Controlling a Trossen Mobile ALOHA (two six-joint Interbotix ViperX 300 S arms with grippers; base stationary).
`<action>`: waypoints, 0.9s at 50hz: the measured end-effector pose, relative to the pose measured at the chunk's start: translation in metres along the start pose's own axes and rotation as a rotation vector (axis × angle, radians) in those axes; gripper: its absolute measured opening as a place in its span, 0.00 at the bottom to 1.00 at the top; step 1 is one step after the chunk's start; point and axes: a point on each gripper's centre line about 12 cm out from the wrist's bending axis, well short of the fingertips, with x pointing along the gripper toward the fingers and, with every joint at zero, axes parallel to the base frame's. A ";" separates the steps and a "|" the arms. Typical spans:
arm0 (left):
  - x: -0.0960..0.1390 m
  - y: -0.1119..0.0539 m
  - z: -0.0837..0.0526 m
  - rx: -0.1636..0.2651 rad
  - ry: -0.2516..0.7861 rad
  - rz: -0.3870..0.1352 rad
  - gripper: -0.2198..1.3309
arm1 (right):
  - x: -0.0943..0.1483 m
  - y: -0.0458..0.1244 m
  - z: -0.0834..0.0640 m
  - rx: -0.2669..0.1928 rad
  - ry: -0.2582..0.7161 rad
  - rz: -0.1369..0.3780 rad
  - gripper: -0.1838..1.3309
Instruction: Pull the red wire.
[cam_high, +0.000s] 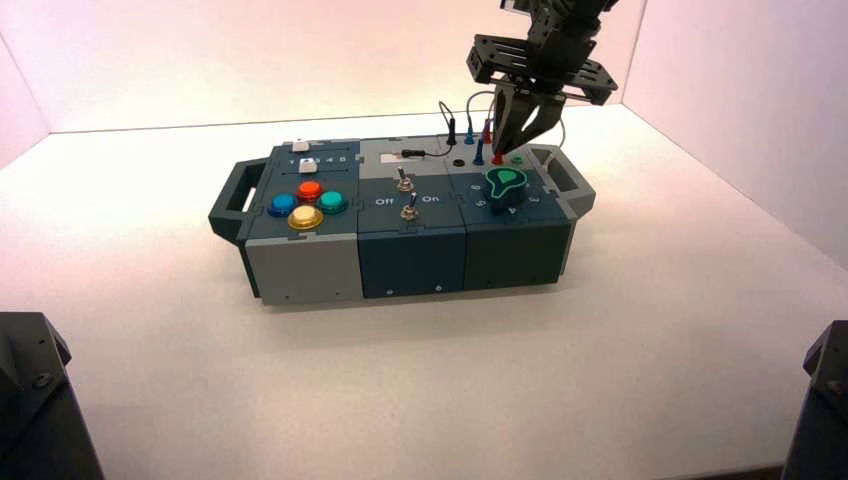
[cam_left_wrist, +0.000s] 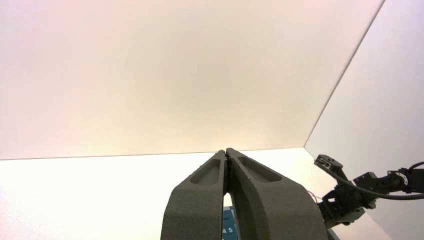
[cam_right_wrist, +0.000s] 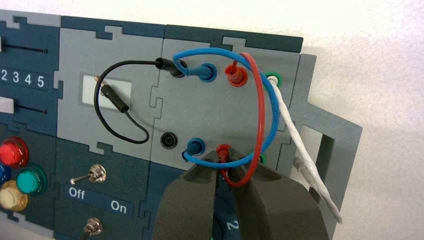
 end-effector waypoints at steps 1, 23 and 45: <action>0.000 0.000 0.000 0.000 0.000 -0.001 0.03 | -0.001 0.001 0.001 -0.001 0.002 0.001 0.17; 0.000 -0.001 0.001 0.002 -0.008 -0.005 0.03 | -0.020 0.006 0.009 -0.010 -0.022 0.018 0.16; 0.007 0.000 0.000 0.000 0.010 -0.001 0.03 | -0.032 0.008 0.014 -0.012 -0.044 0.026 0.16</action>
